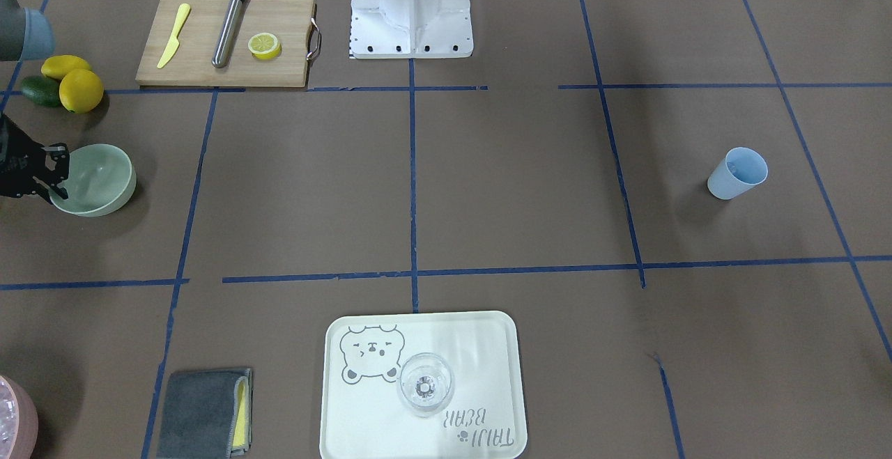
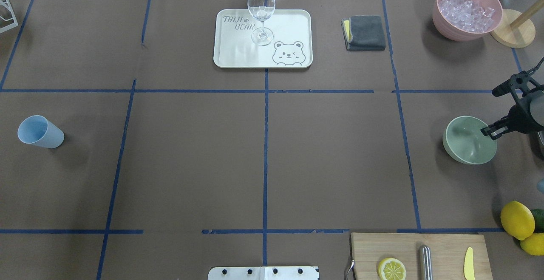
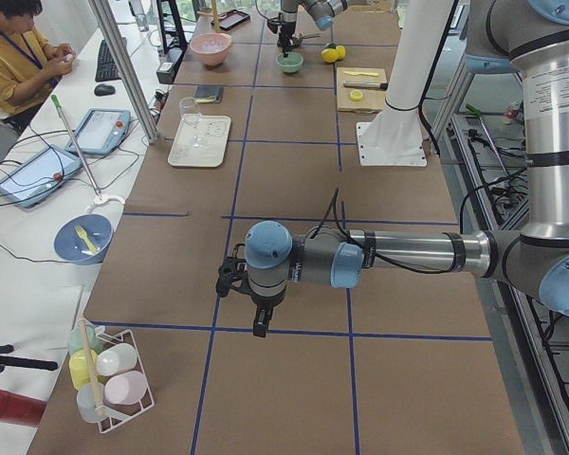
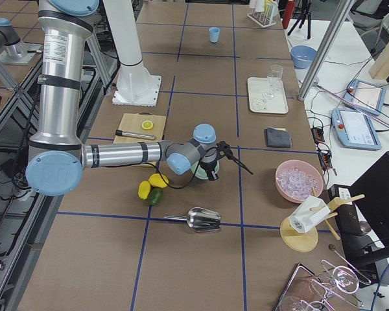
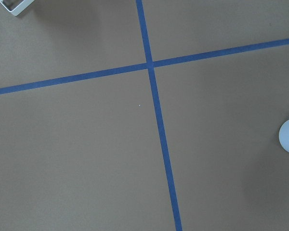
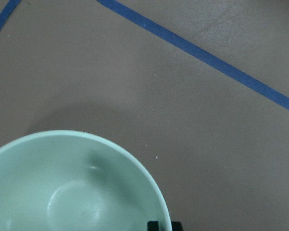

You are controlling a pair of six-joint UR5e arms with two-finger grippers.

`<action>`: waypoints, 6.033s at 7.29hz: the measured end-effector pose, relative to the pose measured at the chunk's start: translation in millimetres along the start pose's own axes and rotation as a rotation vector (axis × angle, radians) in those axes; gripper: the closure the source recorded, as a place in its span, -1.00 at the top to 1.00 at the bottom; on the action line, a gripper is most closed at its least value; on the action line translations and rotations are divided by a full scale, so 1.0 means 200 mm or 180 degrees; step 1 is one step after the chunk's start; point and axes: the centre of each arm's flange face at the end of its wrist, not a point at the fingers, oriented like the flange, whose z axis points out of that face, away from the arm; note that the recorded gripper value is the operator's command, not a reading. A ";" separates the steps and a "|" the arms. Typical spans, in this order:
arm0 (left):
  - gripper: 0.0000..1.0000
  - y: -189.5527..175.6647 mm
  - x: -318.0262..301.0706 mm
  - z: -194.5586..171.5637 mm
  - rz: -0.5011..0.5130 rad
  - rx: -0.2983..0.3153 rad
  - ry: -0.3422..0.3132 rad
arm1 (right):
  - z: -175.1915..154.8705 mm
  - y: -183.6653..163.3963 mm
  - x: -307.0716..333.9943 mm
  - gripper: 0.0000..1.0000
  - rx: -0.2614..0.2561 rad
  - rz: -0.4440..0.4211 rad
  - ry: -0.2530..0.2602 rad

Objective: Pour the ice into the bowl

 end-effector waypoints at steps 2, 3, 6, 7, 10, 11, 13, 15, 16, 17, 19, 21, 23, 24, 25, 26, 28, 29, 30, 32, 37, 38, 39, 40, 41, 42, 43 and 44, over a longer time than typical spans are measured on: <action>1.00 0.00 0.00 0.00 0.0005 0.0004 0.0000 | -0.05 -0.04 -0.05 -1.00 0.0095 0.0237 -0.0070; 1.00 0.00 0.00 0.00 0.0006 0.0006 -0.0001 | -0.12 -0.11 -0.13 -1.00 0.0215 0.0423 -0.0179; 1.00 0.00 0.00 0.00 0.0007 0.0006 -0.0001 | -0.34 -0.43 -0.54 -1.00 0.0452 0.1055 -0.0674; 1.00 0.00 0.01 -0.01 0.0007 0.0007 -0.0001 | -0.36 -0.55 -0.72 -1.00 0.0492 0.1214 -0.0814; 1.00 -0.01 0.01 -0.01 0.0014 0.0013 -0.0001 | -0.35 -0.87 -1.33 -1.00 0.0561 0.1508 -0.0894; 1.00 -0.01 0.01 -0.01 0.0016 0.0015 -0.0001 | -0.36 -0.99 -1.58 -1.00 0.0525 0.1583 -0.0802; 1.00 -0.01 0.01 -0.01 0.0019 0.0018 -0.0001 | -0.34 -1.15 -1.98 -1.00 0.0485 0.1649 -0.0681; 1.00 -0.01 0.01 -0.01 0.0021 0.0021 0.0002 | -0.21 -1.41 -2.35 -1.00 0.0426 0.1727 -0.0549; 1.00 -0.01 0.01 -0.01 0.0031 0.0031 0.0002 | -0.16 -1.55 -2.53 -1.00 0.0389 0.1747 -0.0492; 1.00 -0.02 0.01 -0.01 0.0046 0.0045 0.0001 | -0.12 -1.64 -2.70 -1.00 0.0337 0.1758 -0.0465; 1.00 -0.02 0.01 -0.01 0.0054 0.0052 0.0000 | -0.08 -1.71 -3.00 -1.00 0.0211 0.1751 -0.0456; 1.00 -0.01 0.01 -0.01 0.0050 0.0049 0.0000 | -0.03 -1.68 -3.12 0.66 0.0134 0.1712 -0.0444; 1.00 -0.02 0.01 -0.01 0.0053 0.0051 0.0000 | -0.01 -1.68 -3.13 1.00 0.0172 0.1706 -0.0414; 1.00 -0.02 0.01 -0.01 0.0056 0.0054 0.0000 | -0.05 -1.71 -3.10 1.00 0.0249 0.1712 -0.0419; 1.00 -0.02 0.01 -0.02 0.0063 0.0061 -0.0002 | -0.13 -1.77 -3.01 1.00 0.0317 0.1742 -0.0432; 1.00 -0.03 0.02 -0.02 0.0088 0.0089 -0.0009 | -0.22 -1.86 -2.83 1.00 0.0311 0.1755 -0.0406; 1.00 -0.05 0.03 -0.03 0.0207 0.0208 -0.0046 | -0.46 -1.92 -2.34 1.00 0.0188 0.1544 -0.0243; 1.00 -0.06 0.04 -0.04 0.0274 0.0269 -0.0056 | -0.60 -1.83 -1.98 1.00 0.0124 0.1327 -0.0231; 1.00 -0.09 0.06 -0.05 0.0340 0.0341 -0.0062 | -0.70 -1.69 -1.59 1.00 0.0072 0.1136 -0.0255; 1.00 -0.18 0.10 -0.10 0.0484 0.0485 -0.0076 | -0.78 -1.41 -0.80 1.00 0.0000 0.0690 -0.0146; 1.00 -0.41 0.29 -0.31 0.1085 0.1090 -0.0104 | -0.82 -0.40 0.59 1.00 -0.0281 0.0593 0.0072; 1.00 -0.43 0.32 -0.33 0.1198 0.1353 -0.0079 | -0.83 -0.33 0.63 1.00 -0.0276 0.0644 0.0042; 1.00 -0.44 0.40 -0.32 0.1113 0.1532 0.0044 | -0.83 -0.29 0.65 1.00 -0.0283 0.0674 0.0036; 1.00 -0.43 0.51 -0.25 0.1016 0.1606 0.0223 | -0.83 -0.28 0.66 1.00 -0.0289 0.0690 0.0036; 1.00 -0.35 0.63 -0.18 0.0940 0.1615 0.0361 | -0.82 -0.26 0.66 1.00 -0.0299 0.0704 0.0037; 1.00 -0.21 0.73 -0.11 0.0802 0.1590 0.0450 | -0.81 -0.25 0.67 1.00 -0.0311 0.0719 0.0038; 1.00 -0.06 0.82 -0.05 0.0610 0.1555 0.0479 | -0.81 -0.24 0.67 1.00 -0.0320 0.0732 0.0039; 1.00 0.06 0.87 0.04 0.0406 0.1549 0.0413 | -0.81 -0.23 0.67 1.00 -0.0322 0.0744 0.0040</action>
